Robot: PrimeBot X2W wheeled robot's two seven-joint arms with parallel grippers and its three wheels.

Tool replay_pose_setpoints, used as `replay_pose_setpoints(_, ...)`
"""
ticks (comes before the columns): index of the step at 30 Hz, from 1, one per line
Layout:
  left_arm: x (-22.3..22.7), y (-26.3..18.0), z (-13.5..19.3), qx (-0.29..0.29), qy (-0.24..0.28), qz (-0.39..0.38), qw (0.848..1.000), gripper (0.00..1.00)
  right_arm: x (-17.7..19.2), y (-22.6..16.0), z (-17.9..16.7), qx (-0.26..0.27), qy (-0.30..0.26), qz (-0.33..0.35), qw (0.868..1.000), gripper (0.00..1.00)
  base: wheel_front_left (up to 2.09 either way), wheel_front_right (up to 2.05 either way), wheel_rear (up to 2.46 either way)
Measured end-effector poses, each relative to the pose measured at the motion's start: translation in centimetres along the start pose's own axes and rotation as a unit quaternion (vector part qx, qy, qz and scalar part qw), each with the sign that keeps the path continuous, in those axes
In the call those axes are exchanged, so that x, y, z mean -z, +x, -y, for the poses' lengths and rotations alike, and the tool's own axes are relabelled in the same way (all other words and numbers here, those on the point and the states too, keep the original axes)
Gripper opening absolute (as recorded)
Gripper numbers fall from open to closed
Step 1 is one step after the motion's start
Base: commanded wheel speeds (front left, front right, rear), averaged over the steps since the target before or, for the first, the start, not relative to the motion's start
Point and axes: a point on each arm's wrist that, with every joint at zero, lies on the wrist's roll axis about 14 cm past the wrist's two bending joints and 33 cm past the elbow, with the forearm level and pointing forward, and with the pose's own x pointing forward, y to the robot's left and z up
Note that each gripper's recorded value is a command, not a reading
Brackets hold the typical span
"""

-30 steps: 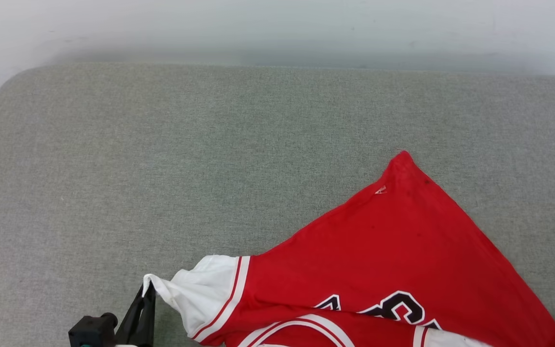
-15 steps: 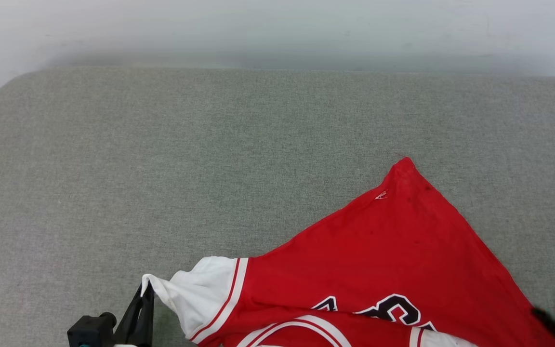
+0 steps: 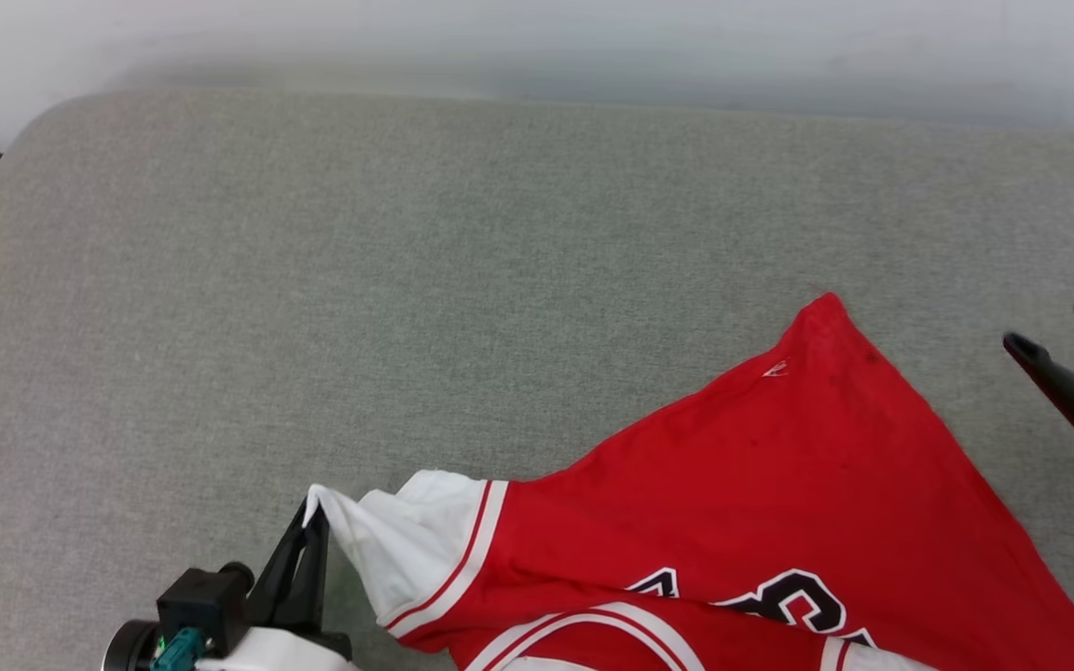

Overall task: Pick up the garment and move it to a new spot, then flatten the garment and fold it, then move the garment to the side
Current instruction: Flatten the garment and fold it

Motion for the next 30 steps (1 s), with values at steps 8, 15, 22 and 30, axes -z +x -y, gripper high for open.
replay_pose_setpoints(8,0.0,1.3,0.4,0.003,0.0,0.001,1.0,0.0,-1.3,5.1,-2.5,-0.046,-0.074,-0.076,0.993,1.0,0.0,0.0,0.0)
replay_pose_setpoints(15,0.6,1.9,0.3,-0.004,-0.002,-0.004,1.0,0.0,0.7,9.4,-3.5,-0.066,-0.11,-0.168,0.977,1.0,0.0,0.0,0.0)
replay_pose_setpoints(22,1.3,2.7,0.1,-0.011,-0.002,-0.012,1.0,0.0,3.8,12.9,-3.9,-0.077,-0.131,-0.244,0.958,1.0,0.0,0.0,0.0)
replay_pose_setpoints(30,2.2,3.6,0.0,-0.014,-0.002,-0.023,1.0,0.0,8.0,15.4,-5.1,-0.1,-0.152,-0.305,0.935,1.0,0.0,0.0,0.0)
